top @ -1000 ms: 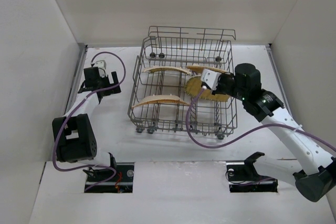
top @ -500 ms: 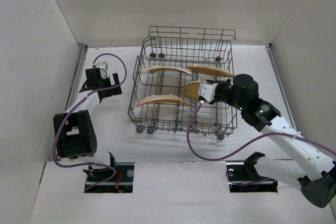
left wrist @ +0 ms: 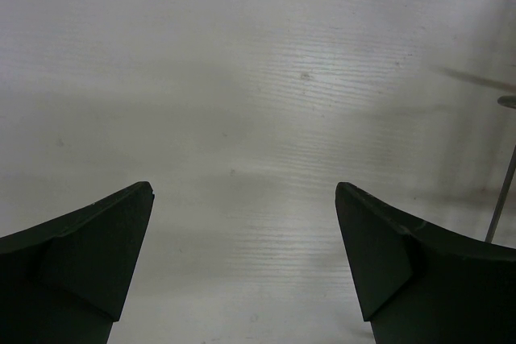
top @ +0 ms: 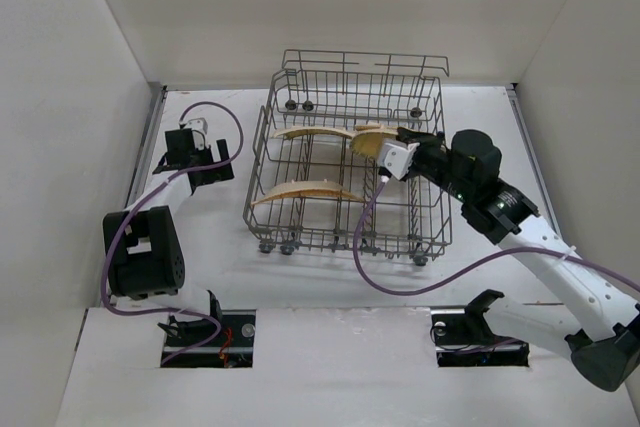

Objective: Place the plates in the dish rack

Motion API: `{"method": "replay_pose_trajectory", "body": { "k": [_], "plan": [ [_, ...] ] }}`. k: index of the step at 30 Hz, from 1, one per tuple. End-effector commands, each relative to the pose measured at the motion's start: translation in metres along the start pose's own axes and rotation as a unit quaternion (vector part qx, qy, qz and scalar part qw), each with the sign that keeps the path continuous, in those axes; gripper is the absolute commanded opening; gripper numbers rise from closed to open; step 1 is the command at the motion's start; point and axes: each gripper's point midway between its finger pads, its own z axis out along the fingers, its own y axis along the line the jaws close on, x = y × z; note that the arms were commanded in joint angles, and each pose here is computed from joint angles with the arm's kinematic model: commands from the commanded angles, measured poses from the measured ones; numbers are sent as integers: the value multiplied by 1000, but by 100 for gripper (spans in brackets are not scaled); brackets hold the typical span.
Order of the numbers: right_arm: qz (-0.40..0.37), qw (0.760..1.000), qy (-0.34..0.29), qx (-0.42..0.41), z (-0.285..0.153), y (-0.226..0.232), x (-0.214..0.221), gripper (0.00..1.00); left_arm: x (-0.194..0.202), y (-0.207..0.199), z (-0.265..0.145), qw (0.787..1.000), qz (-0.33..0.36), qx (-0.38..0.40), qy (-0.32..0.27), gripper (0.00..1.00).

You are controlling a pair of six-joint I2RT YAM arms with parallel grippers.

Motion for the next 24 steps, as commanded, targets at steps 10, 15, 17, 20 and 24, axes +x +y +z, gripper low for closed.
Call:
{"method": "replay_pose_trajectory", "body": {
  "k": [10, 15, 17, 20, 24],
  "plan": [
    [-57, 995, -54, 65, -1, -24, -21, 0, -25, -8, -2, 1000, 3, 12, -26, 98],
    [-68, 995, -59, 36, 6, 5, -20, 0, -27, -1, -3, 1000, -2, 8, -28, 98],
    [-72, 995, -62, 29, 8, 14, -19, 0, -26, 0, -3, 1000, -3, 8, -27, 98],
    [-71, 996, -59, 21, 10, 24, -16, 0, -25, 2, -3, 1000, -4, 7, -27, 98],
    [-75, 995, -60, 7, 14, 43, -13, 0, -27, 4, -2, 1000, -7, 6, -27, 98]
  ]
}}
